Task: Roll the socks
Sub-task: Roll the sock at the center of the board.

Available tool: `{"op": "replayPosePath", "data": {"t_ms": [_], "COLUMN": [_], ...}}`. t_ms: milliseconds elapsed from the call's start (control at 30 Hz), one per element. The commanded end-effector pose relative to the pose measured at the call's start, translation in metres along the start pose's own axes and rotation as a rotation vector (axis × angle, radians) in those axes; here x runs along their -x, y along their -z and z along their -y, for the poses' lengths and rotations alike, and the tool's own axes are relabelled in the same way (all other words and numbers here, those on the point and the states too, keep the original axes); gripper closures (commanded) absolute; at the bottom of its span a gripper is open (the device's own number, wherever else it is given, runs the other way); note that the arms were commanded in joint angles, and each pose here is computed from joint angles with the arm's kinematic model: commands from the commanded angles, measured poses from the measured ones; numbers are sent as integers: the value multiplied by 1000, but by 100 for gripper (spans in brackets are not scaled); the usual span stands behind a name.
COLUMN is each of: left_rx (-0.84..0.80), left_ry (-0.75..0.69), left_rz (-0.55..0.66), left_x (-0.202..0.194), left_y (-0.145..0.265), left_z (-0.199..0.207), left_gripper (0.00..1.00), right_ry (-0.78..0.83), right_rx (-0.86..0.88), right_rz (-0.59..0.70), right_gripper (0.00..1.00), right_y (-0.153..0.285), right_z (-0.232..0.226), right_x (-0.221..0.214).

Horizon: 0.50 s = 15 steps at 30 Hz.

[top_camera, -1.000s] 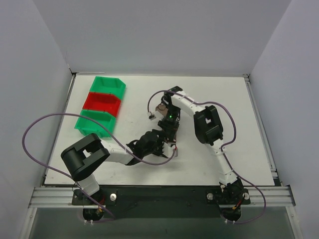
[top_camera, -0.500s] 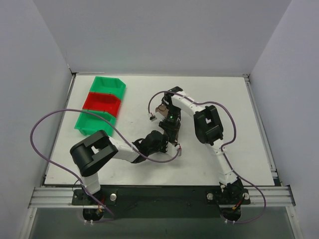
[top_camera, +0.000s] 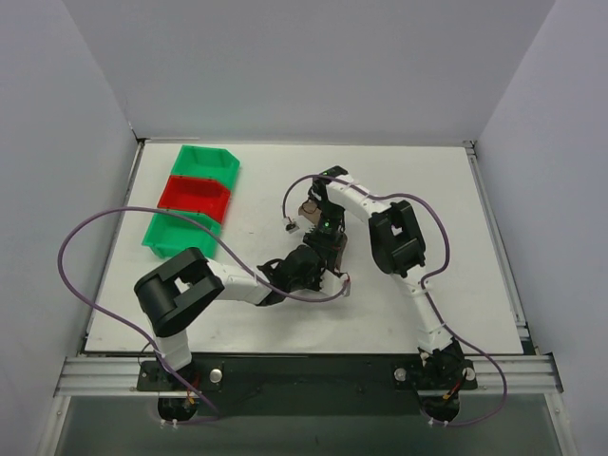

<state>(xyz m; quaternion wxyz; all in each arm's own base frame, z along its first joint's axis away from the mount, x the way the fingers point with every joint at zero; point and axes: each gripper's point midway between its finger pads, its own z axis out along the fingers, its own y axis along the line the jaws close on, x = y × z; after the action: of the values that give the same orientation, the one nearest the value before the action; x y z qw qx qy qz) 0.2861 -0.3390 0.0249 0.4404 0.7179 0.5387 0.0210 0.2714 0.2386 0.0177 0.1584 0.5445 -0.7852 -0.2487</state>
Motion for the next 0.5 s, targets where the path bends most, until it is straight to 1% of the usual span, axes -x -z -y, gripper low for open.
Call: {"op": "replayPosePath", "data": {"t_ms": [0, 33, 67, 100, 200, 233, 300, 467], "left_rx": [-86, -91, -89, -92, -89, -90, -89, -93], "left_ry": [18, 17, 17, 18, 20, 20, 22, 25], "left_rz": [-35, -39, -44, -48, -57, -60, -59, -73], "left_x": [-3, -4, -3, -4, -5, -6, -5, -7], "left_y": [1, -1, -1, -1, -2, -3, -3, -4], "left_z": [19, 20, 18, 19, 18, 18, 17, 18], "left_gripper": [92, 94, 99, 100, 100, 100, 100, 100], "right_ry": [26, 23, 17, 18, 14, 10, 7, 6], "right_rx": [-27, -28, -25, -21, -21, -18, -27, -64], "right_rz": [-51, -46, -42, -32, -8, 1, 11, 45], "right_gripper": [98, 90, 87, 85, 73, 67, 62, 59], "right_y": [-17, -15, -15, -14, -9, -8, -4, 8], "right_z": [11, 11, 11, 11, 11, 12, 13, 15], "right_x": [-5, -5, -5, -4, -2, -2, -2, 2]}}
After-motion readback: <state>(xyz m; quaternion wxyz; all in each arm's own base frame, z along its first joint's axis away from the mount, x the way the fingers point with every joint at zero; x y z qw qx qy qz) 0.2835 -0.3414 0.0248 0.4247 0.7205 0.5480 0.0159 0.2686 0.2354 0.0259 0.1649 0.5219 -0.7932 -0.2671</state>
